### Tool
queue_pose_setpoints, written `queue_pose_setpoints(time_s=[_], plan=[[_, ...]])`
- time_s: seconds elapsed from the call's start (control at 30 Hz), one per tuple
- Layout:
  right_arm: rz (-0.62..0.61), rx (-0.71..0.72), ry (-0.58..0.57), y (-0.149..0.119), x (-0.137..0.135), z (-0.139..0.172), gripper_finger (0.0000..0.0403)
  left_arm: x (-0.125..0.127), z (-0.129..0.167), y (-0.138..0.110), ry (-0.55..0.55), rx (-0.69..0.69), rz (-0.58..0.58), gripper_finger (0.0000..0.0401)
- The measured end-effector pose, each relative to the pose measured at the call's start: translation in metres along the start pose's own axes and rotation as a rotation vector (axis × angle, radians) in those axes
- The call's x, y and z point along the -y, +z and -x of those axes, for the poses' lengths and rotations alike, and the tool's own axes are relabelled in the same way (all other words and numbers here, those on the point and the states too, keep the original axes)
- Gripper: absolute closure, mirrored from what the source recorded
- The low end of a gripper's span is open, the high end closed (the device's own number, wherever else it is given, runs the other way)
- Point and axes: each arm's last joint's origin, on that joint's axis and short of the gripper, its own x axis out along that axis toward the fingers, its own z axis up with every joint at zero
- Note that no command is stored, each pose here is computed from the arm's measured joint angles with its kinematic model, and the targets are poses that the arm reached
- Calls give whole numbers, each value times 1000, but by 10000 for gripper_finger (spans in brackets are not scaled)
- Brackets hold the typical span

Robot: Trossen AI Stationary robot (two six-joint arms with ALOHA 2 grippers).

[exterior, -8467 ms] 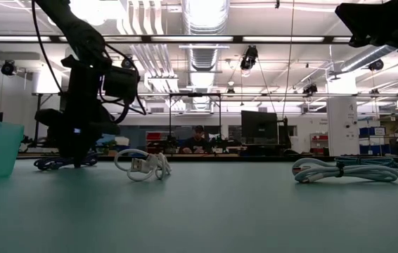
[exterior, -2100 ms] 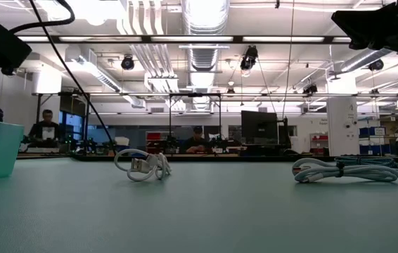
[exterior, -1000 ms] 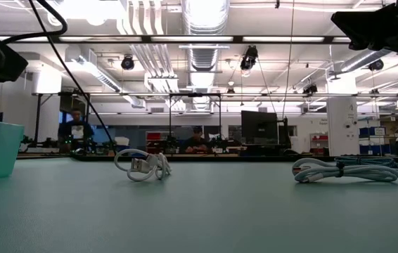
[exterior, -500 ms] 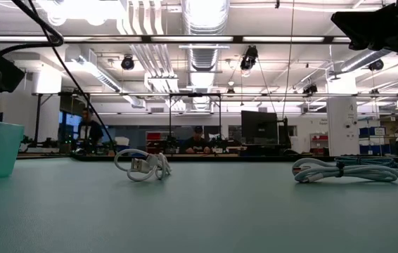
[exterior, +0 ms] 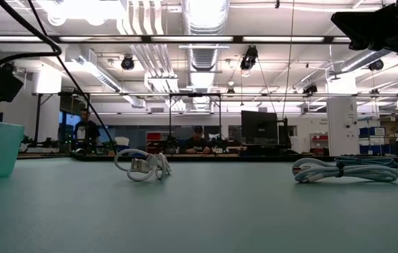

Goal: Pick and place USB-C Cables
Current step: Put the black violet charger cable into the green bin

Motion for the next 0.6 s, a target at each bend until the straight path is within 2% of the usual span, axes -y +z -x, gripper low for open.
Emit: queue_pose_setpoints(time_s=[0.3, 0.6], plan=[[0, -2, 1, 0, 0, 0, 339, 0, -2, 0, -7, -2, -1, 356], [0, -3, 1, 0, 0, 0, 339, 1, -2, 0, -13, -3, -2, 352]])
